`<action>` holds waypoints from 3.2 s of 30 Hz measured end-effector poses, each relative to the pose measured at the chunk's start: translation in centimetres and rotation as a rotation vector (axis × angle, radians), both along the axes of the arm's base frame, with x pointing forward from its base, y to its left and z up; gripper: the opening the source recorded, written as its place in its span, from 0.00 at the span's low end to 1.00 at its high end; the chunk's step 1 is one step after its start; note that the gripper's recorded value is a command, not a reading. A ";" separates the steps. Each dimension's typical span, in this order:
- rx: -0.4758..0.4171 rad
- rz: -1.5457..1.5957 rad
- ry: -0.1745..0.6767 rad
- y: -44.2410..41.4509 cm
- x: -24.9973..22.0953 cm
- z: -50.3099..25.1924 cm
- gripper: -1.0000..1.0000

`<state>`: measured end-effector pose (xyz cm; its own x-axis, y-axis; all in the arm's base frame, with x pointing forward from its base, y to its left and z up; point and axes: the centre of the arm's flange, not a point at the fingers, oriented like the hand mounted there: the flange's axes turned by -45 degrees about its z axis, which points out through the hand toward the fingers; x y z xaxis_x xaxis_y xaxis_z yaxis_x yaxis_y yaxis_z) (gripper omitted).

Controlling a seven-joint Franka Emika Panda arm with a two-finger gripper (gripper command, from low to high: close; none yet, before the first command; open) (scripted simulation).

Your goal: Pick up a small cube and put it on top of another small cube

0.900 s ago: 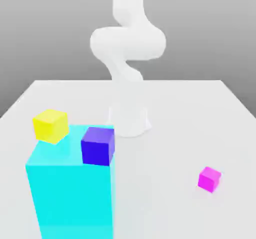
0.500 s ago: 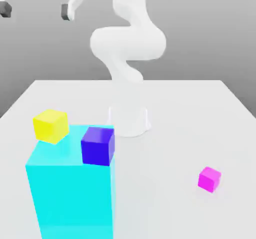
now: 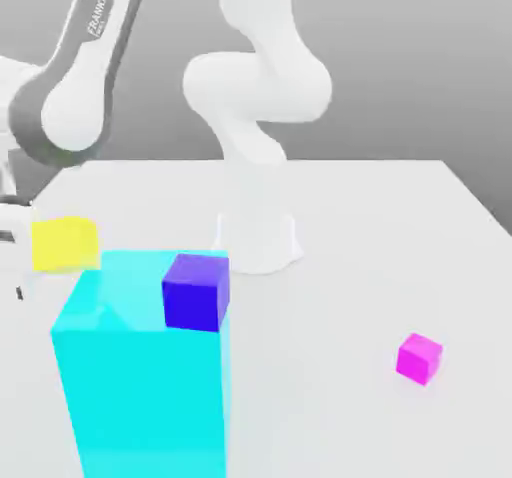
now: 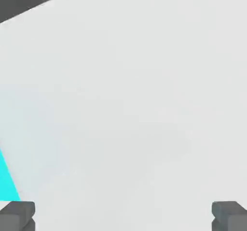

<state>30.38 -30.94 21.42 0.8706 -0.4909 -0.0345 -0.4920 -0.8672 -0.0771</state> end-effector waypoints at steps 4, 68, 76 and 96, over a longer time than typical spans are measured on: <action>0.033 -0.126 0.056 3.6 -3.7 -3.8 0.50; 0.267 0.439 0.200 38.3 7.4 4.8 0.00; 0.089 0.177 0.084 33.4 15.1 16.6 0.00; -0.083 -0.104 0.012 25.3 17.3 23.6 1.00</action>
